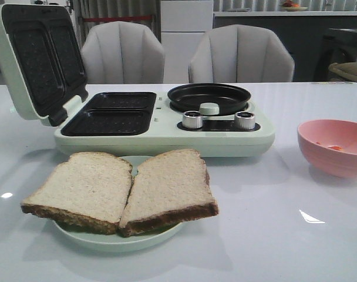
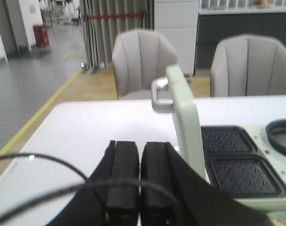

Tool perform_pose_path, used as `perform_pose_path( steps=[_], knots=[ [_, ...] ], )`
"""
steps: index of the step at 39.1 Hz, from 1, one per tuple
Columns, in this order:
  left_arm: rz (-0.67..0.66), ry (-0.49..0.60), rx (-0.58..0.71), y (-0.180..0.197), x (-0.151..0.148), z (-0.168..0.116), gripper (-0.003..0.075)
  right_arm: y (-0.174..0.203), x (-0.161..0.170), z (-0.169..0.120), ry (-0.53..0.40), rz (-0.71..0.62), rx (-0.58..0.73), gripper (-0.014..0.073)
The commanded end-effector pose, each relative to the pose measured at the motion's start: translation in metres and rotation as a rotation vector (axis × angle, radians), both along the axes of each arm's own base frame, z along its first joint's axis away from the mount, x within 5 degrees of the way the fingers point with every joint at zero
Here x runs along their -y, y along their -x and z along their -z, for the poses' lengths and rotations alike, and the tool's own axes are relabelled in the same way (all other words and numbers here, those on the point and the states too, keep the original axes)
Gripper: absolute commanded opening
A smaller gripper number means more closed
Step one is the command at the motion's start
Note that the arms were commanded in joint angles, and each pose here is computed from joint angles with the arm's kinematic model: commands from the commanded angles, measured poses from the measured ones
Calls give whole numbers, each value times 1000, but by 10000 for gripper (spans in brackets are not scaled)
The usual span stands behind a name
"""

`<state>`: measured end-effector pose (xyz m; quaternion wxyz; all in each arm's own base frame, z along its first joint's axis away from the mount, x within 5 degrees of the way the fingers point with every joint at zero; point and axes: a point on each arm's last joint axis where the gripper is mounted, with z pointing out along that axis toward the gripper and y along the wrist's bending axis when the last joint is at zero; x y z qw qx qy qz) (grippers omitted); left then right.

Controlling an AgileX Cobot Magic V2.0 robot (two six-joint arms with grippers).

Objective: Make breakfast with bread and shrimp

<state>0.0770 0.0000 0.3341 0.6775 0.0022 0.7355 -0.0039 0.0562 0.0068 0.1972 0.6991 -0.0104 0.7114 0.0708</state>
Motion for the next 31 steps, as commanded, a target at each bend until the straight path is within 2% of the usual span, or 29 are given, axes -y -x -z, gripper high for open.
perform_pose_path(
  steps=[1,7,11,15,18,21,31],
  knots=[
    [37,2,52,-5,3,-12,111,3,1,-14,-1,12,123,135],
    [52,-25,44,-8,5,-11,118,3,1,-14,-1,12,123,135],
    [66,-57,46,-7,6,-11,159,3,1,-14,-1,12,123,135],
    [92,-57,40,-7,8,-11,263,3,1,-14,-1,12,123,135],
    [107,-58,17,-7,9,-9,389,3,1,-14,-1,12,123,135],
    [106,-62,-8,-7,9,-6,465,3,1,-14,-1,12,123,135],
    [105,-70,3,-7,9,-7,478,3,1,-14,-1,12,123,135]
  ],
)
